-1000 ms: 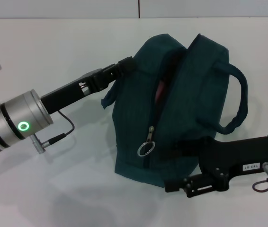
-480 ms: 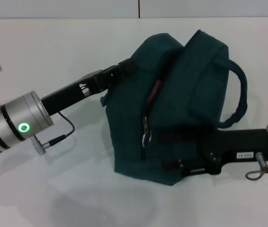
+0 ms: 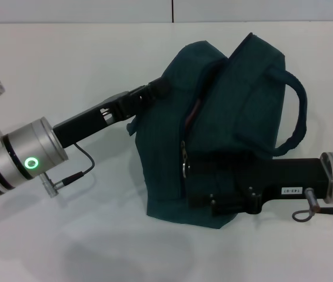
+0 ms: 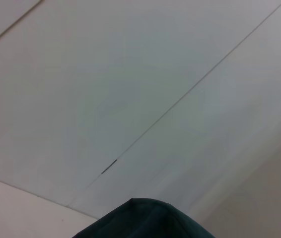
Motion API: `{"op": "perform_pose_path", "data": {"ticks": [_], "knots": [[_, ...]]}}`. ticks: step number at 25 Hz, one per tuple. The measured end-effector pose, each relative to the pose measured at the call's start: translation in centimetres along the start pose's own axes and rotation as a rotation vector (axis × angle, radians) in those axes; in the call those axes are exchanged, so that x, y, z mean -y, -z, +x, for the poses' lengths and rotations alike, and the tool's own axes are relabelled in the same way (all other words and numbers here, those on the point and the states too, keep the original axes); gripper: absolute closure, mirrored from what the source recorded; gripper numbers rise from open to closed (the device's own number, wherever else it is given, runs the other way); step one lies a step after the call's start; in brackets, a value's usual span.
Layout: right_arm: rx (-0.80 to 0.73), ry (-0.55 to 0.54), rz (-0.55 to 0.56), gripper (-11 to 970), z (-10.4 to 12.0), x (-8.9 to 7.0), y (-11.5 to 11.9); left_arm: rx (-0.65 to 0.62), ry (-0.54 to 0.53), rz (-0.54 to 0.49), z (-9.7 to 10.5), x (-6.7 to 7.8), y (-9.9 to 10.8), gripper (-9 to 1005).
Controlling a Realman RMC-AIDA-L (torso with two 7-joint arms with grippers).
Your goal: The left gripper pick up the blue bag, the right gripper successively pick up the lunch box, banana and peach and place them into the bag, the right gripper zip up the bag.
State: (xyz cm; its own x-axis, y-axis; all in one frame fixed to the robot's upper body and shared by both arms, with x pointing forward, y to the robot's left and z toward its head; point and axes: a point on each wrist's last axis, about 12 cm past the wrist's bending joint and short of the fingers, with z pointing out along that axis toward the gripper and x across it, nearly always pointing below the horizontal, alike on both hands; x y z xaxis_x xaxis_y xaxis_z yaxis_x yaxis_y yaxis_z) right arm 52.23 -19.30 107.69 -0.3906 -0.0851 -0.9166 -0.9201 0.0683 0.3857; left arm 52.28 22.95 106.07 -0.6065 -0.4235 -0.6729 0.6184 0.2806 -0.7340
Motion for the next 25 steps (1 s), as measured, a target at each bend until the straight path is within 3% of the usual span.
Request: {"op": "perform_pose_path", "data": {"ticks": [7,12,19,25], "knots": [[0.032,-0.001,0.069,161,0.4,0.4,-0.1,-0.002,0.001,0.002,0.1,0.0,0.2,806],[0.014,0.017,-0.007,167,0.5,-0.4,-0.8,0.000,0.002,0.001,0.2,0.0,0.2,806],[0.051,-0.018,0.121,176,0.9,0.7,-0.1,-0.001,0.001,0.002,0.1,0.0,0.2,805],[0.044,-0.013,0.123,189,0.8,0.8,-0.3,-0.003,-0.004,0.007,0.0,0.1,0.0,804]]}}
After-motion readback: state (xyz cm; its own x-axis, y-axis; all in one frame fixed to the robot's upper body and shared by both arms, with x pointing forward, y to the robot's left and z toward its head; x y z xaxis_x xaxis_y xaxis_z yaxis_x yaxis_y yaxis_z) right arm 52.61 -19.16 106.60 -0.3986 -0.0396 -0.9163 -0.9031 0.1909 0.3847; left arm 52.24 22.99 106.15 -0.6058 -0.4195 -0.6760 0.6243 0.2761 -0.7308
